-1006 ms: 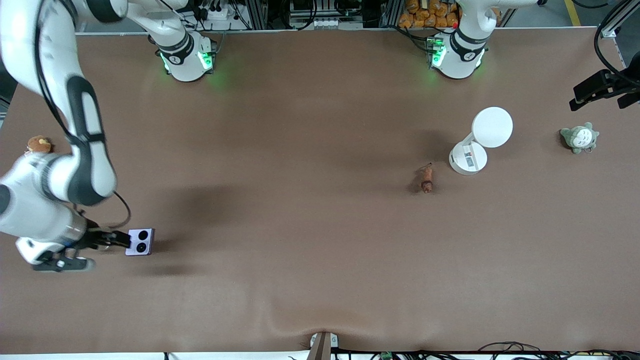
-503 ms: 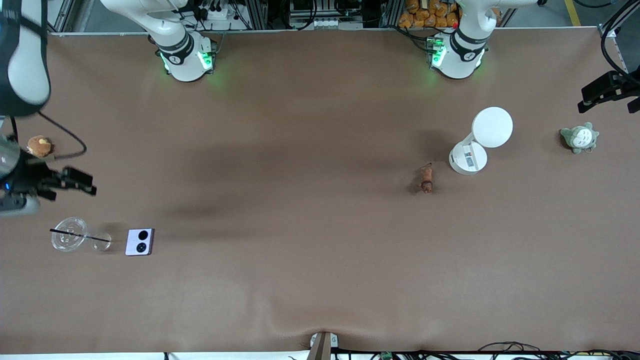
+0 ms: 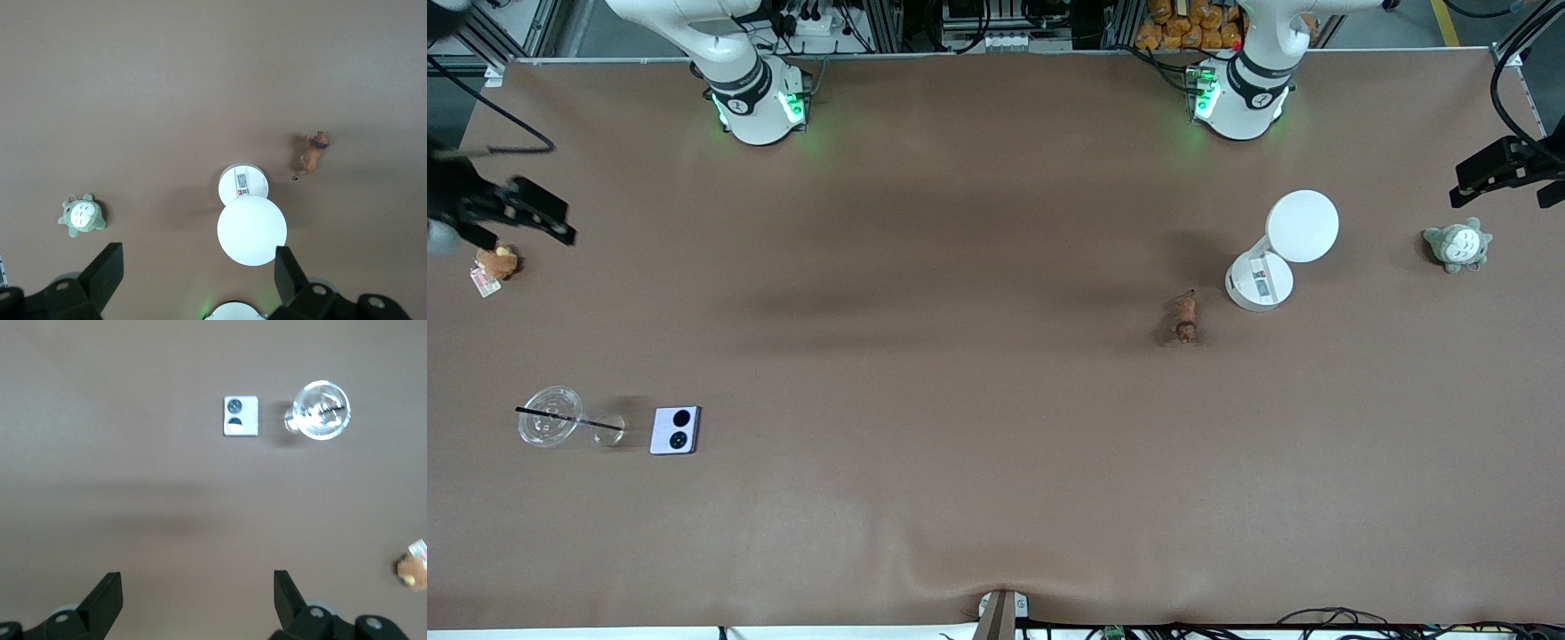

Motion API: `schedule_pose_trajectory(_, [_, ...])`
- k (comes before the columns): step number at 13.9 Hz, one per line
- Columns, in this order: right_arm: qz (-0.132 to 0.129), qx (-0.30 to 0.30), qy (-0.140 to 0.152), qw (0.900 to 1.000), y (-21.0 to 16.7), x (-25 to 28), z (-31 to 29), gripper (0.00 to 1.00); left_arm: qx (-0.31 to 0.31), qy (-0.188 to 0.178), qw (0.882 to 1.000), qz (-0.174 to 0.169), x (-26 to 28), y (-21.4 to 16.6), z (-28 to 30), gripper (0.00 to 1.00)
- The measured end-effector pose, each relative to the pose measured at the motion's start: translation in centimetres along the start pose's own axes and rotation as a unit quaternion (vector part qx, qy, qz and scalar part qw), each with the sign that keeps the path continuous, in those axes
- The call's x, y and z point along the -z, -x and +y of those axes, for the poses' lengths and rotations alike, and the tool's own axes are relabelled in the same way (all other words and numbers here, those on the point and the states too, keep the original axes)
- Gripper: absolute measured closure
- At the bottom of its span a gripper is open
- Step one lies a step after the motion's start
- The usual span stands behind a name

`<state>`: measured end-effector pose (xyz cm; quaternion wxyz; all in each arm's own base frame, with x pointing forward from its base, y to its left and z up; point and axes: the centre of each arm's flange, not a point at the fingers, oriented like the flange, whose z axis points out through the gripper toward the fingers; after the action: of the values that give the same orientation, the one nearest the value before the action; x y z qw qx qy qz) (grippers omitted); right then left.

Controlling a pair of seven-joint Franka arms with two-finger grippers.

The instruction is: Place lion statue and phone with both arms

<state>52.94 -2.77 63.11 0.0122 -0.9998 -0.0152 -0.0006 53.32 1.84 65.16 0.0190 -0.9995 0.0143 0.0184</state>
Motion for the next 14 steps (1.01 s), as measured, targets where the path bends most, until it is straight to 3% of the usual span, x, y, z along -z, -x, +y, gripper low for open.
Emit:
schedule_pose_trajectory(8, [-0.010,-0.030,-0.005,0.999,0.5,0.6,-0.2,0.00,0.000,0.013,1.000,0.003,0.0,-0.2,0.7,0.00])
schedule_pose_trajectory(14, [0.001,-0.031,-0.004,1.000,-1.0,1.3,-0.1,0.00,0.032,0.013,0.999,0.001,-0.1,-0.3,1.2,0.00])
